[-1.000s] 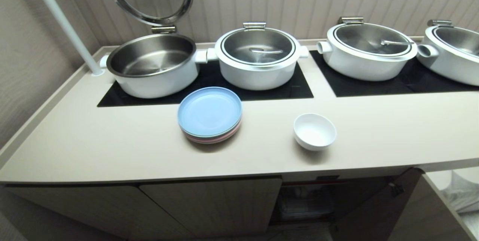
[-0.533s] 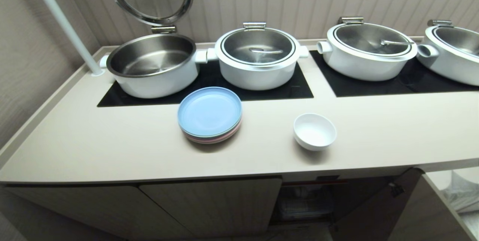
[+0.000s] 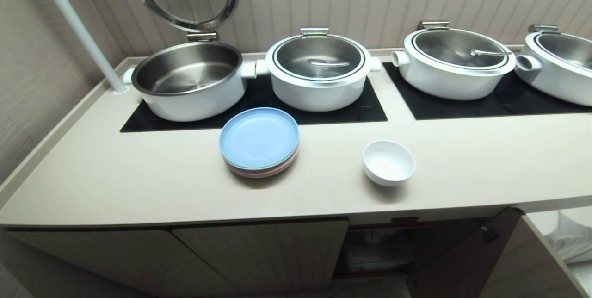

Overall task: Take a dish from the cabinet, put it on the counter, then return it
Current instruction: Pick up the bowl from the table

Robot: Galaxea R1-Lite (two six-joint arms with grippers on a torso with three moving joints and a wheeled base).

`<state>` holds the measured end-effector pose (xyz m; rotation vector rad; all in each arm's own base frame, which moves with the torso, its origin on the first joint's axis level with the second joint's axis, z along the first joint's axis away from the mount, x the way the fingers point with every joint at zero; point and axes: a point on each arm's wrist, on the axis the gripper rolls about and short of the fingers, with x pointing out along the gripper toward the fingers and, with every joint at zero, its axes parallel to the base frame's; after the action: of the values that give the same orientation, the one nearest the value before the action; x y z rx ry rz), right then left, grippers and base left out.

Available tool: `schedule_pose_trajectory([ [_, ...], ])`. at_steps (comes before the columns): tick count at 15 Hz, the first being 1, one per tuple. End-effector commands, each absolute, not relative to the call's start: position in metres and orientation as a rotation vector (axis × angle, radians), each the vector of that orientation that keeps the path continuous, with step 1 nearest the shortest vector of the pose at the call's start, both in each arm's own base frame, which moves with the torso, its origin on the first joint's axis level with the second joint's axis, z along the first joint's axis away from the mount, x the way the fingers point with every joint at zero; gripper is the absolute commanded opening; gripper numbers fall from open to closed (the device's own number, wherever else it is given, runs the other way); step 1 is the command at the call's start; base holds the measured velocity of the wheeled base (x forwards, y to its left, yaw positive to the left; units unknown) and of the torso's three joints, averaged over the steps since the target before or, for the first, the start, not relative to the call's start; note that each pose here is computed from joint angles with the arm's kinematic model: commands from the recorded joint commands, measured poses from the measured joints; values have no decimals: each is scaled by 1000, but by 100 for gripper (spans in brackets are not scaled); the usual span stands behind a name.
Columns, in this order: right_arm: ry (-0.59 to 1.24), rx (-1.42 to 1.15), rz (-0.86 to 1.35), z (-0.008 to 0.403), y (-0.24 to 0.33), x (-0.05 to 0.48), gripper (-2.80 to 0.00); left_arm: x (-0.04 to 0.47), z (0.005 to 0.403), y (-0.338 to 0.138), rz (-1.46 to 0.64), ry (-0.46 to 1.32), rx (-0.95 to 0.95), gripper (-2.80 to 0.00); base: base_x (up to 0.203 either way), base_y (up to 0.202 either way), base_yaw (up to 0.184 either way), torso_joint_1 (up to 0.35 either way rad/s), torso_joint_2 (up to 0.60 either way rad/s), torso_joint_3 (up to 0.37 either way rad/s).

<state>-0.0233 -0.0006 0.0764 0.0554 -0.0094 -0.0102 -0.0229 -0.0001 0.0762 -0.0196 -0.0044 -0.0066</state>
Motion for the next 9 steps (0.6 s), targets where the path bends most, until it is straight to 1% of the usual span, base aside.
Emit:
schedule_pose_trajectory([
  [1,-6,57,-8,76,-1,-23,-280,-23,76,0,-6,-5,-20,-280,0,0,0,0,0,0],
  [9,2,42,-13,77,-1,-23,-280,-23,76,0,-6,-5,-20,-280,0,0,0,0,0,0],
])
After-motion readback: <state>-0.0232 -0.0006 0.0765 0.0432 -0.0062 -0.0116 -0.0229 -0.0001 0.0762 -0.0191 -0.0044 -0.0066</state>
